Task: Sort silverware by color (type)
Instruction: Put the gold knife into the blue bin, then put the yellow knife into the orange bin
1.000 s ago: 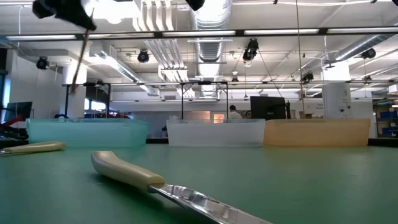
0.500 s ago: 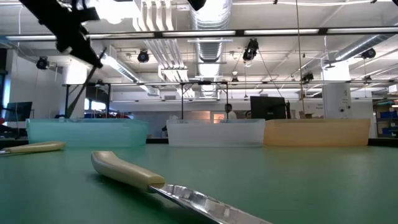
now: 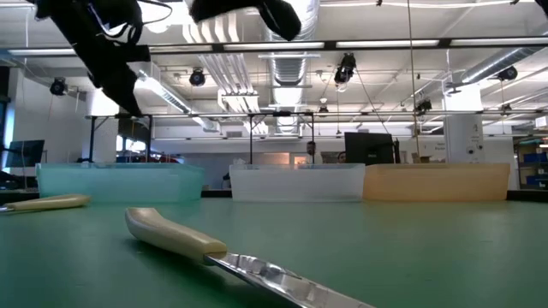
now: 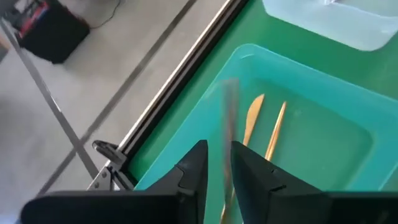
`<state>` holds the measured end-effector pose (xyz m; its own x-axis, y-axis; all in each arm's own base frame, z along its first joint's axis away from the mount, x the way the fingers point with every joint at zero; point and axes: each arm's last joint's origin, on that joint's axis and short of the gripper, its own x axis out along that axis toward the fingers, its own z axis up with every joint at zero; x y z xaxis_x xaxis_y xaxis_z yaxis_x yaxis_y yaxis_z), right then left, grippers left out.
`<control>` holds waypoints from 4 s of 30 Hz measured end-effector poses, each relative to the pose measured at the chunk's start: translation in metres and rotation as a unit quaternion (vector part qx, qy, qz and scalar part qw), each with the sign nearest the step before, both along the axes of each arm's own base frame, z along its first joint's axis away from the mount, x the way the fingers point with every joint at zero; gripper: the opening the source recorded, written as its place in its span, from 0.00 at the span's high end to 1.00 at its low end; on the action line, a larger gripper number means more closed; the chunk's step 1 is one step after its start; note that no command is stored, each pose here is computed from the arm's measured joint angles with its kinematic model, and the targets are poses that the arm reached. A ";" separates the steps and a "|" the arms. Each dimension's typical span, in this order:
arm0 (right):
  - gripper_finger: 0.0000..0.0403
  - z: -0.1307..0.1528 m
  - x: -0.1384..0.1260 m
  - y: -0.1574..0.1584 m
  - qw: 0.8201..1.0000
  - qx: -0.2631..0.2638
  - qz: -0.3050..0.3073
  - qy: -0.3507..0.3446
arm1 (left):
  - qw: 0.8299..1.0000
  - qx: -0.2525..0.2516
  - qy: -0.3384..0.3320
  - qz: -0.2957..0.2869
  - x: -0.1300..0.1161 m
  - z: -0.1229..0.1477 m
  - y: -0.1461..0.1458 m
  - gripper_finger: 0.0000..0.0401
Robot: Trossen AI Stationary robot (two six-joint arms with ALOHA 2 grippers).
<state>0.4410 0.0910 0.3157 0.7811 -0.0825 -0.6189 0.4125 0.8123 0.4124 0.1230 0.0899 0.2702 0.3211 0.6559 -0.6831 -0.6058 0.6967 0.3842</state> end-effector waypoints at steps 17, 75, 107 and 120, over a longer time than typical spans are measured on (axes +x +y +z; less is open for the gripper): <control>0.95 -0.027 -0.001 -0.015 0.991 0.092 0.031 0.091 | 0.910 -0.330 -0.194 -0.161 -0.012 0.069 -0.037 0.84; 0.67 -0.133 0.022 0.099 0.949 0.188 -0.037 0.250 | 0.769 -0.408 -0.370 -0.325 0.002 0.088 -0.082 0.84; 0.90 -0.195 0.030 0.106 0.921 0.035 -0.030 0.387 | 0.758 -0.402 -0.391 -0.333 -0.012 0.093 -0.086 0.84; 0.90 -0.092 -0.006 0.078 0.918 -0.057 -0.047 0.390 | 0.766 -0.392 -0.395 -0.322 -0.012 0.093 -0.085 0.84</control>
<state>0.4348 0.1691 0.2235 0.0899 -0.2266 -0.9698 0.6162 0.7777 -0.1246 0.1109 0.0052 0.3633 0.9219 -0.3249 -0.2110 0.1331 0.7771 -0.6151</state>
